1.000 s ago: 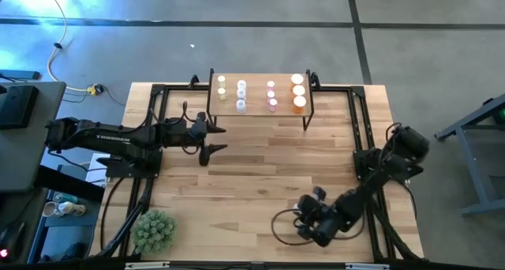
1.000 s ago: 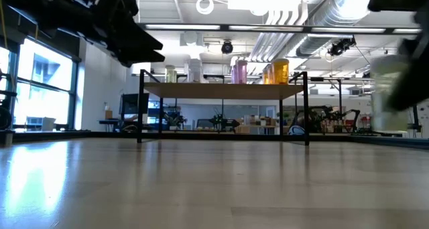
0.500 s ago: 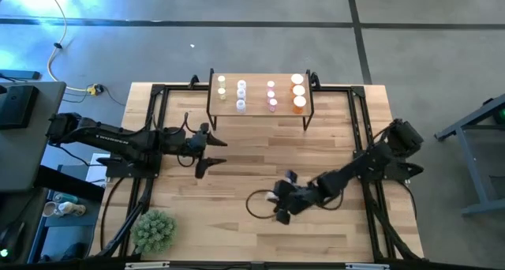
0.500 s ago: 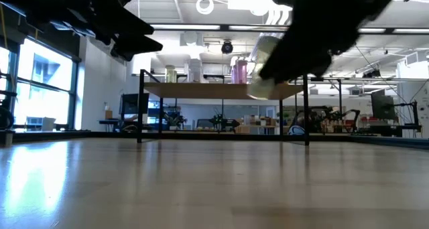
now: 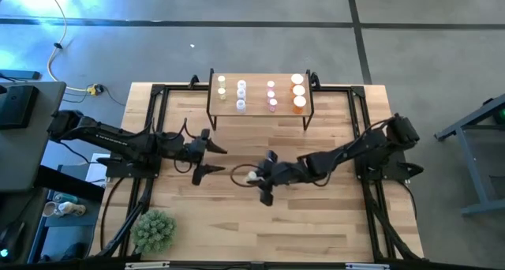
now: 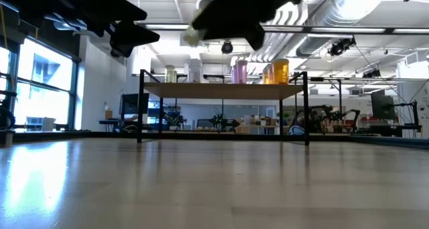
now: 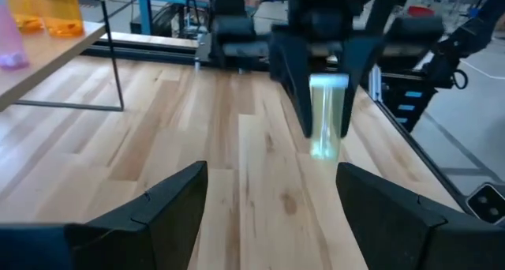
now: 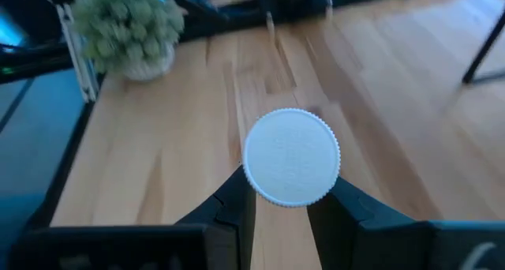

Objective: Pick and place medicine bottles onto shelf by color
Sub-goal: Put the yellow pill bottle aligned with the other yellow pill bottles on the shelf

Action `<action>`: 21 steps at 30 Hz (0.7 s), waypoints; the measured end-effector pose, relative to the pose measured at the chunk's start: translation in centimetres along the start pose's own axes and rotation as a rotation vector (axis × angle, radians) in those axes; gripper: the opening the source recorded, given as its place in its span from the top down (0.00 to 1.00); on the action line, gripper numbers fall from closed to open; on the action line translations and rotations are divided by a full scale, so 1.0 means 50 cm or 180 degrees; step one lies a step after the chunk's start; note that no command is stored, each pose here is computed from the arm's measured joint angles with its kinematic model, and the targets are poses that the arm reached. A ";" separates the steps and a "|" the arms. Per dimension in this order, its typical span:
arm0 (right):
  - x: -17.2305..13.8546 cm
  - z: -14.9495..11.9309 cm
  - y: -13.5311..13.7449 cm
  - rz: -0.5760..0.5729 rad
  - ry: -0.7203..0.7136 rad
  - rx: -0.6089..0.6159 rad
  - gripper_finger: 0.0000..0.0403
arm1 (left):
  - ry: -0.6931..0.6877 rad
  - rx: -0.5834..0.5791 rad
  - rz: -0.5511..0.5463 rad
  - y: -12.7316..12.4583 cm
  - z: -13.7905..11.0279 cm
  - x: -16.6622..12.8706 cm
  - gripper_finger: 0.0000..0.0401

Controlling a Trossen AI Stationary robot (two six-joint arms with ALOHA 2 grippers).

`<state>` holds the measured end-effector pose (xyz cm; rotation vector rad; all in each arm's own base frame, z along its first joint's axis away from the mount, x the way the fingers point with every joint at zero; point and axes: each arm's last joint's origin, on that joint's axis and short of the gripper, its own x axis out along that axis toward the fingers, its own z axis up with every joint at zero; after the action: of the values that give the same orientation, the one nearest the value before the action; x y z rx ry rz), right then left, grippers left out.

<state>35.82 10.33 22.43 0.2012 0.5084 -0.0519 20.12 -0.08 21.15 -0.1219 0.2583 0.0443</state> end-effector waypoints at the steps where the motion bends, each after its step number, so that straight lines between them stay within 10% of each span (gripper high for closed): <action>1: 0.000 0.013 -0.002 0.0014 -0.0019 -0.0028 0.79 | 0.0002 0.0004 -0.0010 -0.001 0.000 0.000 0.32; 21: -0.043 0.207 -0.054 0.0044 0.0102 -0.0195 0.79 | -0.0145 0.0001 0.0003 -0.004 -0.009 0.040 0.32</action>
<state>38.63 5.56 31.83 0.1457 0.5398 -0.0195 21.95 -0.28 20.24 -0.1203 0.2129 0.0478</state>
